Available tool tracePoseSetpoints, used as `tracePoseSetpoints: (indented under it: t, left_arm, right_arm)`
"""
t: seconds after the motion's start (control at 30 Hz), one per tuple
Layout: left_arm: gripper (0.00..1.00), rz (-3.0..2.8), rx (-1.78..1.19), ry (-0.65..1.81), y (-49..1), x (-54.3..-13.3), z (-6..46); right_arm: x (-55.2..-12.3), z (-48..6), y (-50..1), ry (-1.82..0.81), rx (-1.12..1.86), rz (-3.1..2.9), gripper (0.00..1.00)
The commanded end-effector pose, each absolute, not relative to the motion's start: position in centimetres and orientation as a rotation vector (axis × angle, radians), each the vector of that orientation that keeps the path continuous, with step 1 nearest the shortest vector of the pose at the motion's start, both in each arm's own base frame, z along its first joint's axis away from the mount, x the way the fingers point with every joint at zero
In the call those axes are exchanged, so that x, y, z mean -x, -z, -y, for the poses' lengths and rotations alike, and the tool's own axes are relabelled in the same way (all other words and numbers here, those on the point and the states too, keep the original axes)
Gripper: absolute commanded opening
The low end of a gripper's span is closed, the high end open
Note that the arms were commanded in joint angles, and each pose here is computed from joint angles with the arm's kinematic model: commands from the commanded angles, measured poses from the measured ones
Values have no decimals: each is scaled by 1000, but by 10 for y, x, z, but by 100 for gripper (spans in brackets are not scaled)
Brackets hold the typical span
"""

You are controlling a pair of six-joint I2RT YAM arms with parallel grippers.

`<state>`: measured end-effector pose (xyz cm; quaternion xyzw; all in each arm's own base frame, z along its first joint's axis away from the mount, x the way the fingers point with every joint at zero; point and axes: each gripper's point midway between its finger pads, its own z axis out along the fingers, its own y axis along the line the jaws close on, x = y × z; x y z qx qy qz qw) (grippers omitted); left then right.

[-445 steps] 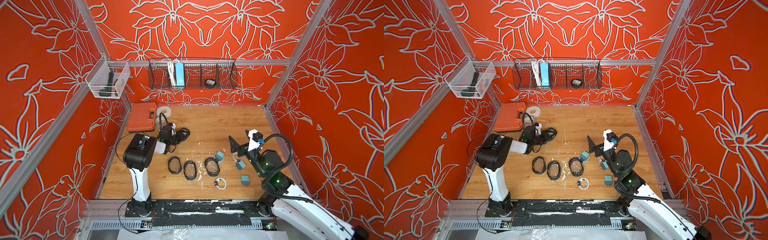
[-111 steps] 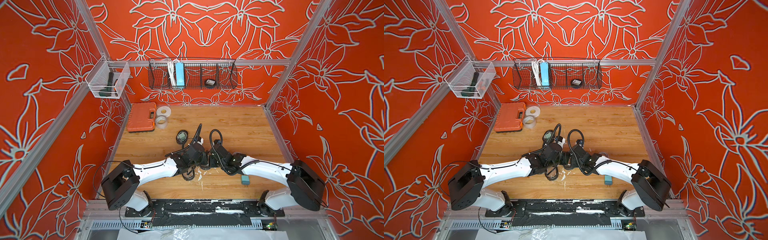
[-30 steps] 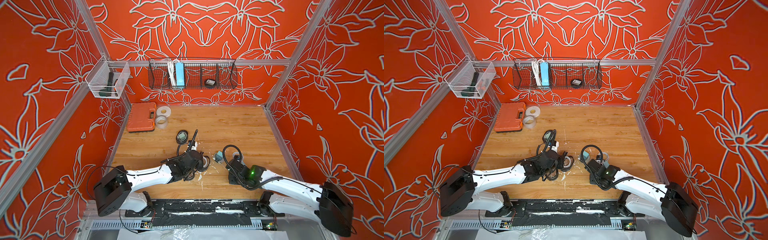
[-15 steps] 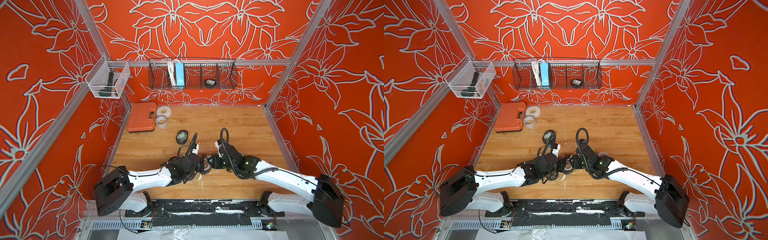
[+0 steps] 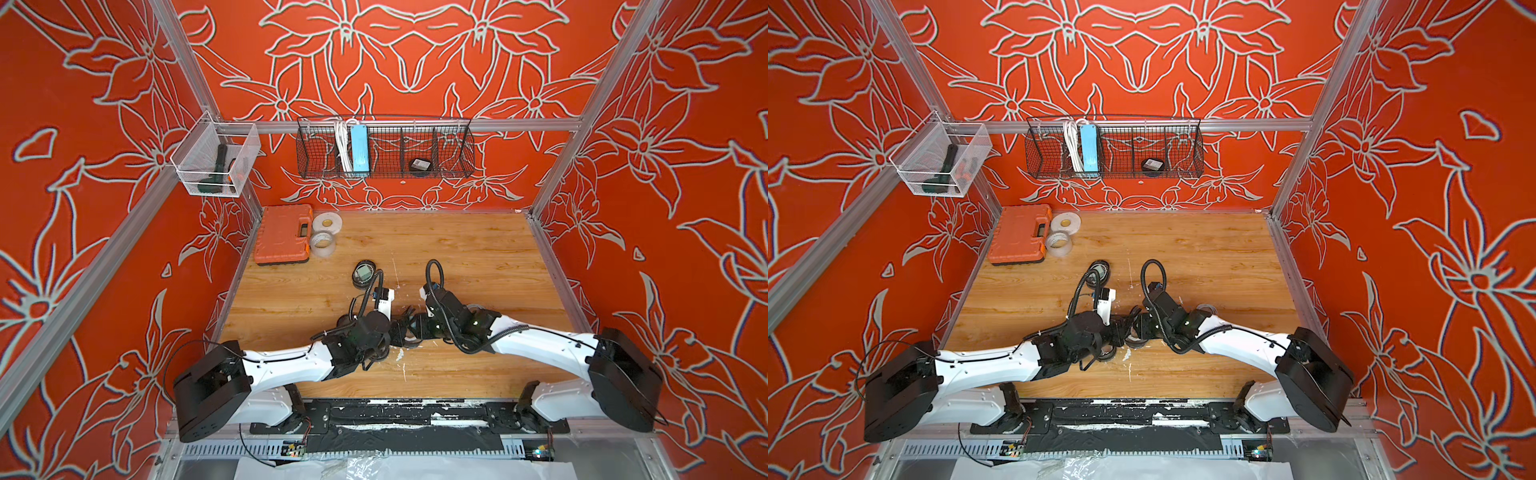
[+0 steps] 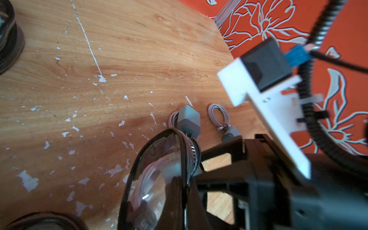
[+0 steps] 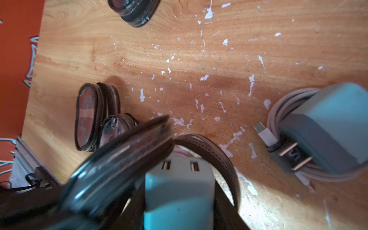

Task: Pack away charging kits
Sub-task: Place the storage bag at the center of the board.

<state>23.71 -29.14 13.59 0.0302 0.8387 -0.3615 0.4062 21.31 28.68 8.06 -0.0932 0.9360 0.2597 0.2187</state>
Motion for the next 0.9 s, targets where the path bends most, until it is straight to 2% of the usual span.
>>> tracePoseSetpoints:
  t: [0.0, 0.1, 0.3, 0.63, 0.77, 0.87]
  left_arm:
    - [0, -2023, -72, 1007, -161, -232, 300]
    - [0, -2015, -64, 1006, -160, -228, 300]
    - [0, -2028, -45, 988, -150, -230, 300]
    - [0, -2041, -16, 989, -140, -231, 300]
    - [0, -2050, -6, 989, -135, -231, 300]
    - [0, -2057, -10, 1002, -133, -231, 304]
  right_arm:
    - [-220, -286, -74, -667, 245, -2582, 0]
    - [-225, -287, -72, -635, 245, -2588, 2]
    - [-230, -286, -68, -593, 237, -2590, 16]
    - [-231, -294, -78, -667, 237, -2544, 22]
    - [-230, -298, -80, -721, 245, -2516, 30]
    - [-228, -305, -79, -765, 266, -2514, 32]
